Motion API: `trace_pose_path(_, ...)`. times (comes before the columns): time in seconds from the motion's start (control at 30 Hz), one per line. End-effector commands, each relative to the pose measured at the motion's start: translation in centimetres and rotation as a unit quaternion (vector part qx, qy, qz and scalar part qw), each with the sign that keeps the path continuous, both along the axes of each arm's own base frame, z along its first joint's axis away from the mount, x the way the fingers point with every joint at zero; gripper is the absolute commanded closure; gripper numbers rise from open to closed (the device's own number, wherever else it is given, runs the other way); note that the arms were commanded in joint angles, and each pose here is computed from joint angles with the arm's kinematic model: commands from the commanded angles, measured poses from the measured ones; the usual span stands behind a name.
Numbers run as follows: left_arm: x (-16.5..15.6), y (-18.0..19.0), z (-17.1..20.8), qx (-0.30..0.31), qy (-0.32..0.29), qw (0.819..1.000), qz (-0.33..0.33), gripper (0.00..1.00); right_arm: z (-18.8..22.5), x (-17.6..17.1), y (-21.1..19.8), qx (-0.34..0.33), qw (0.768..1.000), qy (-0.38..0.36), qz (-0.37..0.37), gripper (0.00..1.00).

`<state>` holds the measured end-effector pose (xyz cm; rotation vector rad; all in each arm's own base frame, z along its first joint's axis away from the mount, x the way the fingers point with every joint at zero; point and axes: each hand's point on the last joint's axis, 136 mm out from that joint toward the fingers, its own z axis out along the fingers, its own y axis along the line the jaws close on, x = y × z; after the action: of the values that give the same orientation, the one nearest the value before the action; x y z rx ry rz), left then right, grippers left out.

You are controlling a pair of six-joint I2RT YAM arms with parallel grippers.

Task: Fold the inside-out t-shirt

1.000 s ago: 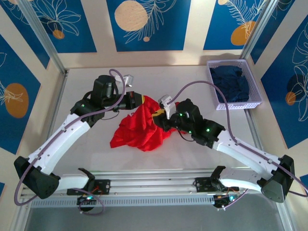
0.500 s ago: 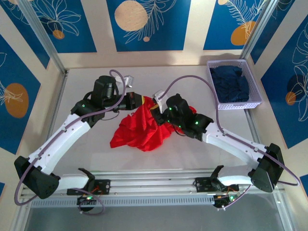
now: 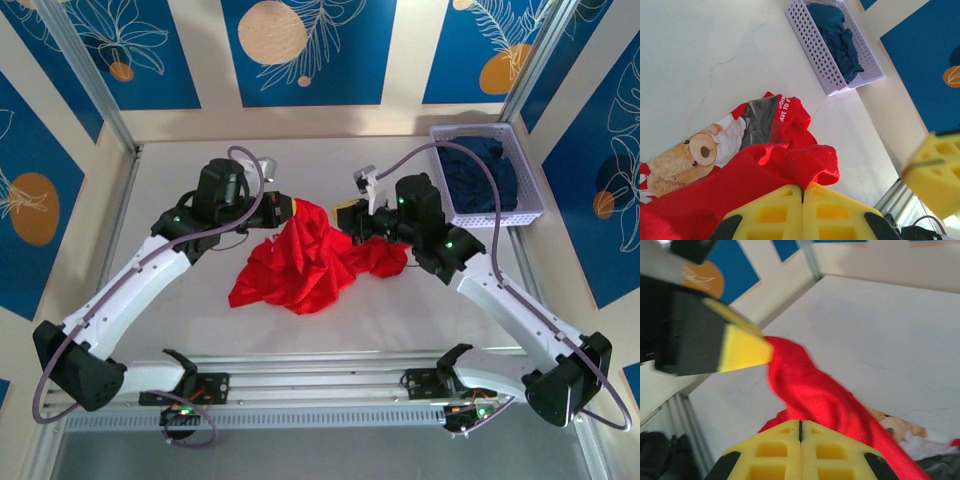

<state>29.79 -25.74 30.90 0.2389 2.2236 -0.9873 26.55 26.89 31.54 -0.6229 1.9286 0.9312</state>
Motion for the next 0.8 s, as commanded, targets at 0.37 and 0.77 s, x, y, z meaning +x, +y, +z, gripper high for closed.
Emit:
trace_pose_path(0.37,0.3,0.1,0.0,0.000,-0.003,1.000,-0.001,1.00,-4.5,2.2,2.6,-0.146,0.987,-0.050,-0.046,0.68)
trace_pose_path(0.77,0.3,-0.1,-0.3,-0.003,-0.001,1.000,-0.006,1.00,-5.3,4.2,3.7,-0.157,0.985,-0.053,-0.057,0.84)
